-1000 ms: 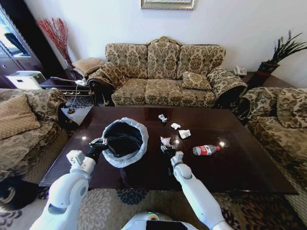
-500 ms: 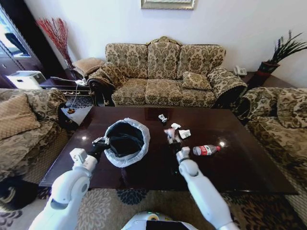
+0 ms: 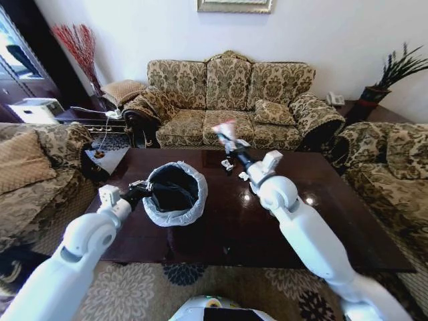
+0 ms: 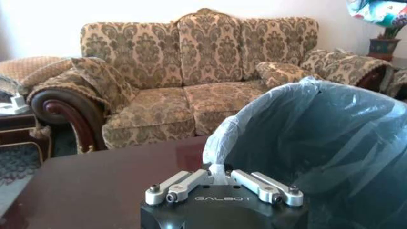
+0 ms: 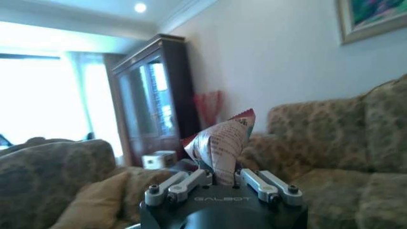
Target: Move to the front of the table and place the trash on the table into the trash bin.
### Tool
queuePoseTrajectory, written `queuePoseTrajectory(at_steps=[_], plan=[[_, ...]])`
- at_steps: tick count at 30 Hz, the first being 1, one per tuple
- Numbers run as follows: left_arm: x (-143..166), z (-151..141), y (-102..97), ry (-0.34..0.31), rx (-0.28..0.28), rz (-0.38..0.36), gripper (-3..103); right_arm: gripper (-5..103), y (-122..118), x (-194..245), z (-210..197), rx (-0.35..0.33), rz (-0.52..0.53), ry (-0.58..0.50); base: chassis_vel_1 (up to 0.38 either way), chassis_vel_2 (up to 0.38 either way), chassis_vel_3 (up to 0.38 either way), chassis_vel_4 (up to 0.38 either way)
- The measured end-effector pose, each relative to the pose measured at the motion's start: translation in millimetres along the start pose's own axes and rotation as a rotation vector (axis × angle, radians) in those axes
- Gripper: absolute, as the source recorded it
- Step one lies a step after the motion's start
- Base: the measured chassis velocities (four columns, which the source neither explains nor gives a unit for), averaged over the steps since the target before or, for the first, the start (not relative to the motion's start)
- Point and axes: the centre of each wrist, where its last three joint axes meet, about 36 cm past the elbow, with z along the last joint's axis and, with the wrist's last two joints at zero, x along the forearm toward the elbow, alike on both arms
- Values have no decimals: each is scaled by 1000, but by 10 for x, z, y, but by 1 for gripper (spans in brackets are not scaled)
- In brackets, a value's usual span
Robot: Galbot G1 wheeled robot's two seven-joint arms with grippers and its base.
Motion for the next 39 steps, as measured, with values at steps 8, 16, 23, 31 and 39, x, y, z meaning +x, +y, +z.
queuePoseTrajectory(at_steps=[8,16,23,31,39], plan=[[23,-27,55,0,26,1,2,8,603,-58,63,-5,-146,153,0,0,0,0],[43,-42,104,-10,35,-16,2,22,634,69,161,59,-138,218,0,0,0,0],[41,-36,105,-12,39,-20,2,49,668,72,240,86,-132,215,0,0,0,0],[70,-37,85,-20,43,-22,2,77,612,43,232,103,-117,175,0,0,0,0],[72,69,126,-61,59,-54,2,100,12,6,76,210,170,25,0,0,0,0]])
